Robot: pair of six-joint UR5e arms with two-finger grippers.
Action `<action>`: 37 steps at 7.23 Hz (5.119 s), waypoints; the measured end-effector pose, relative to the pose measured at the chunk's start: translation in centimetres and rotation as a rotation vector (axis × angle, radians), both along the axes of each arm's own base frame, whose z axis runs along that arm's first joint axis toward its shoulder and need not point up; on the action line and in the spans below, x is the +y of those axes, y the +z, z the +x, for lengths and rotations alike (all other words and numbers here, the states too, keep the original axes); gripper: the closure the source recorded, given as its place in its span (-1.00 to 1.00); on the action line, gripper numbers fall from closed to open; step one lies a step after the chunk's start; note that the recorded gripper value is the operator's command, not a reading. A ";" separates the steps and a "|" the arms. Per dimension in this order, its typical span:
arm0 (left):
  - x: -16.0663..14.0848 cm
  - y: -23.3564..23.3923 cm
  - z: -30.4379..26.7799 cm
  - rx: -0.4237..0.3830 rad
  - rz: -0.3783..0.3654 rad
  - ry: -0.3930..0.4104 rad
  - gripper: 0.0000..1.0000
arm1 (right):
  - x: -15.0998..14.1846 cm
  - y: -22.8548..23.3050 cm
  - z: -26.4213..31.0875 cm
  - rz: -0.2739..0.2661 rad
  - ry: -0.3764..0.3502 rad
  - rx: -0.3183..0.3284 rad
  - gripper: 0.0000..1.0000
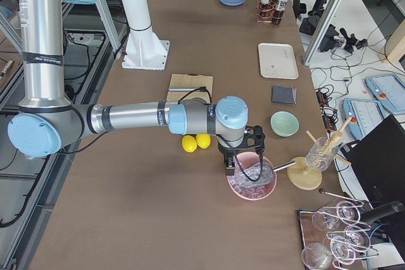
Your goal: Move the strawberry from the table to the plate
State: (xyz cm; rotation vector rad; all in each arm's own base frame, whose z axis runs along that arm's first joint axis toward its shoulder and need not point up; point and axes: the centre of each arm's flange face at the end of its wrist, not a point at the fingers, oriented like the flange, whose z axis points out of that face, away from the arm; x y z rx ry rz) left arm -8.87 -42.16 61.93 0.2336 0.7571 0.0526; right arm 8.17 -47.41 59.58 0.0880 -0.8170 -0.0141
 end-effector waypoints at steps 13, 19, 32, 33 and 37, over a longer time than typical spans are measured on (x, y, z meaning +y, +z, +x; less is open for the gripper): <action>0.4 0.0 0.0 0.005 -0.006 -0.005 -0.96 | 1.2 1.3 -0.1 -0.021 -0.003 0.002 -1.00; 0.6 0.1 0.1 0.006 -0.008 -0.004 -0.96 | 1.6 1.7 -0.1 -0.031 -0.003 -0.001 -1.00; -0.3 0.0 0.1 0.012 -0.007 -0.021 -0.96 | 1.4 0.8 -0.1 -0.010 -0.004 -0.001 -1.00; -0.2 0.4 0.1 0.012 0.001 -0.021 -0.96 | 1.2 0.5 -0.4 -0.005 -0.008 -0.001 -1.00; -1.1 5.8 0.2 0.016 0.068 -0.028 -0.96 | -1.5 -2.6 -4.0 0.017 -0.046 -0.005 -1.00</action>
